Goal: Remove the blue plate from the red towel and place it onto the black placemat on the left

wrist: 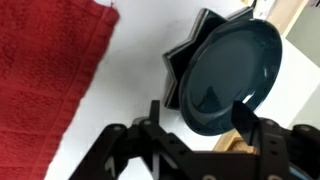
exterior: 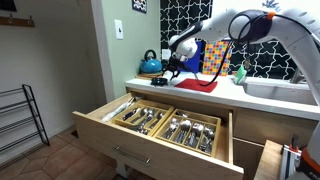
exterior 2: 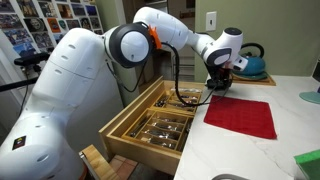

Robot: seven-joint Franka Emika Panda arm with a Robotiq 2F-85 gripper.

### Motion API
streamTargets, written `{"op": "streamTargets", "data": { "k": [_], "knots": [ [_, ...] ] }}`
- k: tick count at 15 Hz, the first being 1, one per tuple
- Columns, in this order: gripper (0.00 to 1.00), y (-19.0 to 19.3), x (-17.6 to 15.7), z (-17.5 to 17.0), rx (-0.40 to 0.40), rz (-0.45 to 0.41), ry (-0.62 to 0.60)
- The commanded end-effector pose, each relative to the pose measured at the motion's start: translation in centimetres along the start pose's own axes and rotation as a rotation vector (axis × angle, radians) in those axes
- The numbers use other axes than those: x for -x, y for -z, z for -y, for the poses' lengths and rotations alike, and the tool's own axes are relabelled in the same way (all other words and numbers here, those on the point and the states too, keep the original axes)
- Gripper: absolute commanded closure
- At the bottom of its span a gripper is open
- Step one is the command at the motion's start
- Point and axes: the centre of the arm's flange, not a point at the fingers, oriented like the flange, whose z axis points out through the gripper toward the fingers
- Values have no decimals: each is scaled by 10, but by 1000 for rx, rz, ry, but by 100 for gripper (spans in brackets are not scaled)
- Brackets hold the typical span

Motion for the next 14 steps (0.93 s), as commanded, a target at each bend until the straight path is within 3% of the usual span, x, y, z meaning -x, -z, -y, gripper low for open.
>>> {"op": "streamTargets", "data": {
  "k": [1, 7, 10, 14],
  "knots": [
    [0, 20, -1, -4, 41, -6, 30],
    [0, 89, 5, -36, 222, -17, 137],
    [0, 128, 19, -45, 264, 30, 167],
    [0, 169, 47, -54, 320, 25, 220]
  ]
}}
